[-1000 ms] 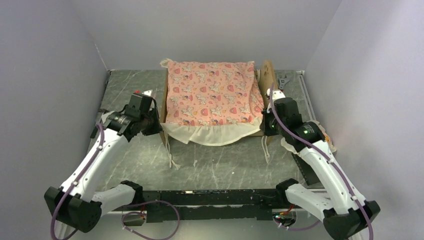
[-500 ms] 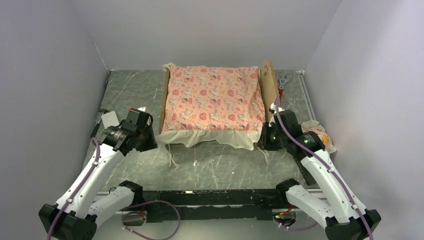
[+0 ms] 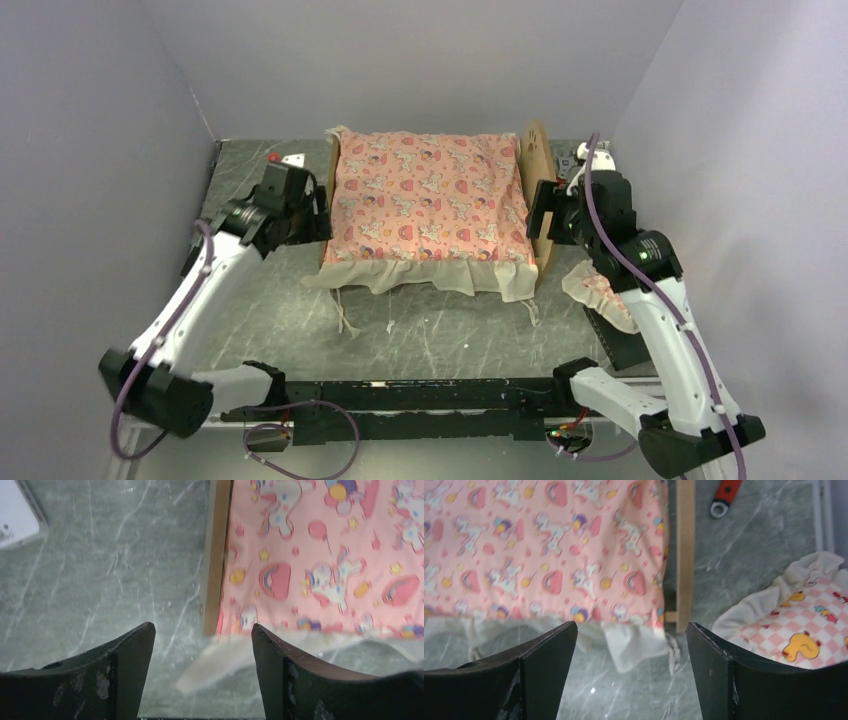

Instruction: Set up the pet bed

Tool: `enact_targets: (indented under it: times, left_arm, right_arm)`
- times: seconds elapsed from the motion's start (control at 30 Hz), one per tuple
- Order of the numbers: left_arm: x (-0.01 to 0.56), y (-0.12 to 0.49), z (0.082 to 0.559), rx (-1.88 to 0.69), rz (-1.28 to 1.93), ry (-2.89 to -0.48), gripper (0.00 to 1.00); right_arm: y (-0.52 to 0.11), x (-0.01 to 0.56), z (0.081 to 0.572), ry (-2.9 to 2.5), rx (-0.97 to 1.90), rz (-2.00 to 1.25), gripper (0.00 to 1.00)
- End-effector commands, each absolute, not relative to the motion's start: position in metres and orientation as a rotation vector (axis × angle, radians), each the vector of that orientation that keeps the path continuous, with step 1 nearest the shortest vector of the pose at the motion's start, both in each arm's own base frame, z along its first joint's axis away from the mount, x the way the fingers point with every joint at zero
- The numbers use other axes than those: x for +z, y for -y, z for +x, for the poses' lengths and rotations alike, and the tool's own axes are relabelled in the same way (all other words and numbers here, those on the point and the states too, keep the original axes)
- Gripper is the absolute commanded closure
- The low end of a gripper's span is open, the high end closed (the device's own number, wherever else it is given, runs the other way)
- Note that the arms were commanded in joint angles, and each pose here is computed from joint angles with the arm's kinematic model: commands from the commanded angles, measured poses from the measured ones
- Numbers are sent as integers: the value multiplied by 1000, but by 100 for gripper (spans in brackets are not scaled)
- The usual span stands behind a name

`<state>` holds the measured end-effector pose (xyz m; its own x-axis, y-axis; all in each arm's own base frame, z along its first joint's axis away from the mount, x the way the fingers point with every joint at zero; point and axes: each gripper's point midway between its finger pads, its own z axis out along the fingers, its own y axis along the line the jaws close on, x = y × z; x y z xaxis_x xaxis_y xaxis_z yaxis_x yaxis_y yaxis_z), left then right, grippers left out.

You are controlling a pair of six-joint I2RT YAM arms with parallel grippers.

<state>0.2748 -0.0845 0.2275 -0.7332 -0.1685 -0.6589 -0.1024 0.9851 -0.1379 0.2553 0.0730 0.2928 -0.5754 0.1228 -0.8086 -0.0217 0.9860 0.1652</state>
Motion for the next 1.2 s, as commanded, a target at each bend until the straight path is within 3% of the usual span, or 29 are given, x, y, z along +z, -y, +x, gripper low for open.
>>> enact_targets:
  times: [0.0,0.23,0.43,0.5,0.57,0.73,0.93,1.07,1.17]
  left_arm:
    - [236,87,341,-59,-131,-2309,26]
    - [210,87,398,-13,-121,-2346,30]
    - [174,94,405,-42,-109,-2423,36]
    - [166,93,404,-41,-111,-2436,43]
    - [160,92,402,-43,-117,-2449,56]
    - [159,76,392,-18,-176,-2459,77]
    - [165,35,367,36,-296,-2445,88]
    - [173,1,347,111,-381,-2424,89]
    - [178,-18,335,157,-426,-2410,85]
  right_arm:
    - [-62,315,301,-2067,113,100,14]
    - [-53,313,345,-2019,57,166,14]
    - [-30,296,356,-2030,-54,215,15]
    - [-29,289,358,-2037,-45,199,18]
    - [-35,280,362,-2064,-21,160,24]
    - [-53,256,365,-2119,70,89,52]
    - [-93,256,364,-2109,266,11,91]
    - [-124,260,366,-2093,292,-23,96]
    - [-143,262,368,-2083,316,-30,96]
